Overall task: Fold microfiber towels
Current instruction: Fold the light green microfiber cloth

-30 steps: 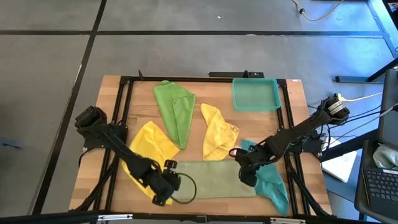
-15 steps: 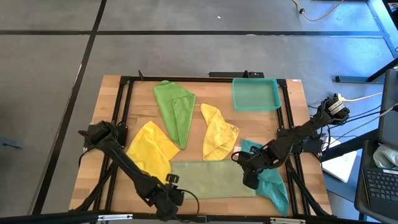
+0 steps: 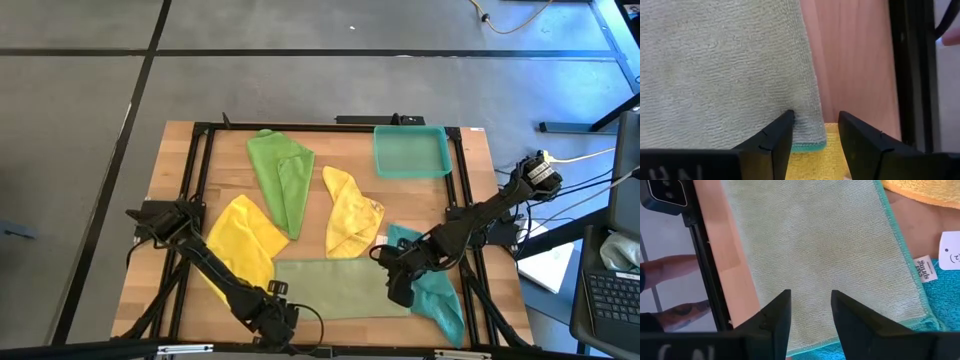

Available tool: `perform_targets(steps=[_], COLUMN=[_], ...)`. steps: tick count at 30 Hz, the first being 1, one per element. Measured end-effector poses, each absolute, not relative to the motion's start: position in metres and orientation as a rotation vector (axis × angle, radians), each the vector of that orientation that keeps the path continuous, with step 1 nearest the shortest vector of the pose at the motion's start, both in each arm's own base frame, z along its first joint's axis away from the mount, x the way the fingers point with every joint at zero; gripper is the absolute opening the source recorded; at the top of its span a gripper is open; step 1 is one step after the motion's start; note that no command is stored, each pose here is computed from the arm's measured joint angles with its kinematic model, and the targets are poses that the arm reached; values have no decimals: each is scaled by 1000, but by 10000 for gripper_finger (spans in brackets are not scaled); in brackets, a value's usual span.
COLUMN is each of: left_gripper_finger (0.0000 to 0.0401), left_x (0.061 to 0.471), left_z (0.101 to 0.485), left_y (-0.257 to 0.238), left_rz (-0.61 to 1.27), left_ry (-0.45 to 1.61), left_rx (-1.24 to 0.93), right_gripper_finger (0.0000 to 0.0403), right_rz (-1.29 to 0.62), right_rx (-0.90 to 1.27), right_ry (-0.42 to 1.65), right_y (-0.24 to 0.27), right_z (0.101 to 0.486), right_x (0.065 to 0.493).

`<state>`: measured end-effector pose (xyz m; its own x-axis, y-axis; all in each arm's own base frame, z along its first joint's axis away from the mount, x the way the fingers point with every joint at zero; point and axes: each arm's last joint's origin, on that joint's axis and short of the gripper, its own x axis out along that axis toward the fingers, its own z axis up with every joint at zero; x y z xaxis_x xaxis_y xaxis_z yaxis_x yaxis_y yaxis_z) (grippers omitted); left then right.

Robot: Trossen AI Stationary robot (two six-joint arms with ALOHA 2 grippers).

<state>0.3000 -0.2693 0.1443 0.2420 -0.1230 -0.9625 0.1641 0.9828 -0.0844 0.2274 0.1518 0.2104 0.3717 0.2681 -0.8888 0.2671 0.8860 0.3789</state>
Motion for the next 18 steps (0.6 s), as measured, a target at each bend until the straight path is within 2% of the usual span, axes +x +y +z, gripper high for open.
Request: perform_targets(steps=[7,13,18], left_gripper_finger=[151,150,116], left_x=[305,314,320], left_z=[145,145,148], left_y=[-263,-253,-245], left_rz=[-162,-142,-136], left_ry=[1302,1321,1342], left_rx=[21,-38,-90], right_gripper_finger=[142,142,142], right_rz=[10,73,66], right_rx=[522,563,568], right_ry=[1196,1108,1073], right_y=[153,158,158], right_z=[211,217,218], right_x=[228,236,238])
